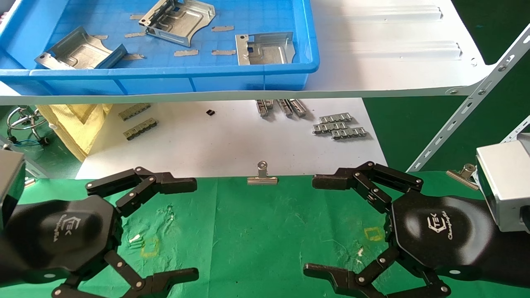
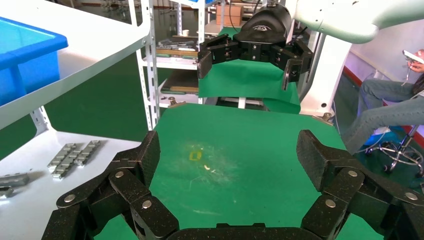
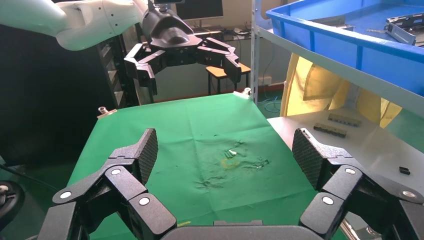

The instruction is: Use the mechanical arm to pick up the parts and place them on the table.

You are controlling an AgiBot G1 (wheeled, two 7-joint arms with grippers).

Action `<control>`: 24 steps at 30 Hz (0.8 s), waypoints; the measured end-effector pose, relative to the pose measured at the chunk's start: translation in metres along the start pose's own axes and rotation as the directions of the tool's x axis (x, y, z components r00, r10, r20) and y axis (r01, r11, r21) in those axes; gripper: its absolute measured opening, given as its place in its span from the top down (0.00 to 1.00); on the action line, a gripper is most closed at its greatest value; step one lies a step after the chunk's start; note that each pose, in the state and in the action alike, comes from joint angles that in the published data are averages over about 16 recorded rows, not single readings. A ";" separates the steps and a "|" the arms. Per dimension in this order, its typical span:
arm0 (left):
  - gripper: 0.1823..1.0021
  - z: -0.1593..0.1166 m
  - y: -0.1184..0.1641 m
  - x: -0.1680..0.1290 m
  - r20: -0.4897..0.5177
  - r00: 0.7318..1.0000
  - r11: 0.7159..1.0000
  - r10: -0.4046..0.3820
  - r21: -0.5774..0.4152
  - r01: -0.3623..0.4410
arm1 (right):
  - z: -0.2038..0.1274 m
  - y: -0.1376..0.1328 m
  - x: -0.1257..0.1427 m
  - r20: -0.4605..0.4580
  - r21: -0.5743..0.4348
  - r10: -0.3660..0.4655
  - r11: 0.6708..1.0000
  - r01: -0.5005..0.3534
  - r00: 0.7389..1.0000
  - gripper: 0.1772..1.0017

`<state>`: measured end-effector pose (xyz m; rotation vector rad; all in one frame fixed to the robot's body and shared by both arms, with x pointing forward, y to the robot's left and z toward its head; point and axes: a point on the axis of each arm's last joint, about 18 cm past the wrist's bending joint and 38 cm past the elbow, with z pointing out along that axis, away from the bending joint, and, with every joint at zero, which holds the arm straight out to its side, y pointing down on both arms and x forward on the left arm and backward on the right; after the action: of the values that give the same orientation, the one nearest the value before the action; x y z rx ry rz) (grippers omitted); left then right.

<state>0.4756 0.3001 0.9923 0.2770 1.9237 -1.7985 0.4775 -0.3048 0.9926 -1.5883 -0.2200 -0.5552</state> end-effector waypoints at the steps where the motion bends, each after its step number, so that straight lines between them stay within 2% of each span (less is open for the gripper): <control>1: 0.00 0.000 0.000 0.000 0.000 1.000 1.000 0.000 0.000 0.000 | 0.000 0.000 0.000 0.000 0.000 0.000 1.000 0.000 1.000 0.00; 24: 0.00 0.000 0.000 0.000 0.000 1.000 1.000 0.000 0.000 0.000 | 0.000 0.000 0.000 0.000 0.000 0.000 1.000 0.000 1.000 0.00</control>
<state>0.4756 0.3001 0.9923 0.2770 1.9237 -1.7985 0.4775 -0.3048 0.9926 -1.5883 -0.2200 -0.5552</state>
